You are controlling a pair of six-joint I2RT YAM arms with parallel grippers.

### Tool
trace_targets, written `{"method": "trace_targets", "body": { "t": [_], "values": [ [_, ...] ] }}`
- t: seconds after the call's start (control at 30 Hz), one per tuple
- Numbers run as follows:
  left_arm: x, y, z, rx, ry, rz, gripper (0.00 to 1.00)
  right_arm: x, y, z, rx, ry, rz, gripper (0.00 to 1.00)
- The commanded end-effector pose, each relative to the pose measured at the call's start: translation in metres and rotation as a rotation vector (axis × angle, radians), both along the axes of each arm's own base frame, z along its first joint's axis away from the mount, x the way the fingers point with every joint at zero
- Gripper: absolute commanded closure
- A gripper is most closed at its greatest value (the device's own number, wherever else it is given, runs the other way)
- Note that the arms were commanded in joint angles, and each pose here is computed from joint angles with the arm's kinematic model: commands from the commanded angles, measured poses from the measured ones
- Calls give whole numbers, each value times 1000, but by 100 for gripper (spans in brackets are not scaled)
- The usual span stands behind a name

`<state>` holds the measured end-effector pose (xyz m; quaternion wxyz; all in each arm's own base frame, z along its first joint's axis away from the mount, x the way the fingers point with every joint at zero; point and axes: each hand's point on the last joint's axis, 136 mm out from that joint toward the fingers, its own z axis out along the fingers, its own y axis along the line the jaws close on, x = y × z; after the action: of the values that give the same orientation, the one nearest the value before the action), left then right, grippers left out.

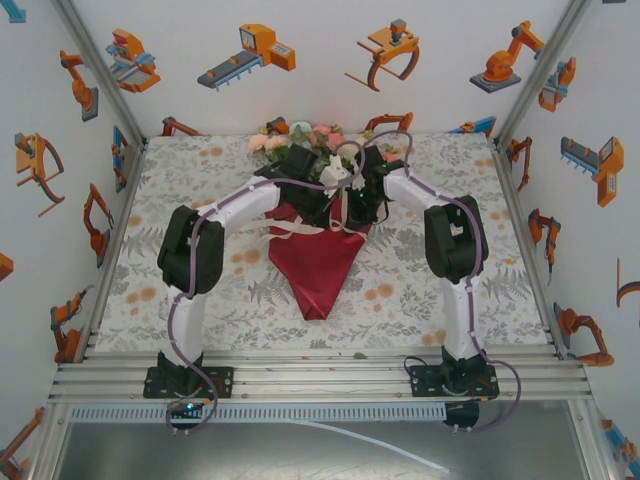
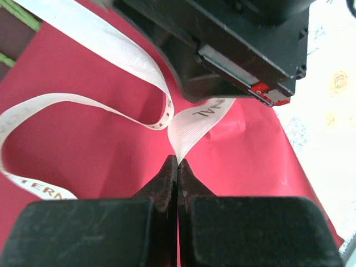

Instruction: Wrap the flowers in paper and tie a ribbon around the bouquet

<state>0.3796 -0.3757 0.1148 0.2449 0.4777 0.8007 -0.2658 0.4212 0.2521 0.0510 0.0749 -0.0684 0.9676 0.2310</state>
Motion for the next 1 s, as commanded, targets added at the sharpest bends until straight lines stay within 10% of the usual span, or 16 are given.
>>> {"method": "trace_targets", "body": {
  "t": [0.0, 0.23, 0.97],
  "values": [
    [-1, -4, 31, -63, -22, 2, 100, -7, 8, 33, 53, -88, 111, 100],
    [8, -7, 28, -80, -8, 54, 100, -4, 7, 56, 88, -124, 101, 75],
    [50, -3, 16, -88, 57, 324, 97, -39, -12, 98, 394, -106, -714, 60]
  ]
}}
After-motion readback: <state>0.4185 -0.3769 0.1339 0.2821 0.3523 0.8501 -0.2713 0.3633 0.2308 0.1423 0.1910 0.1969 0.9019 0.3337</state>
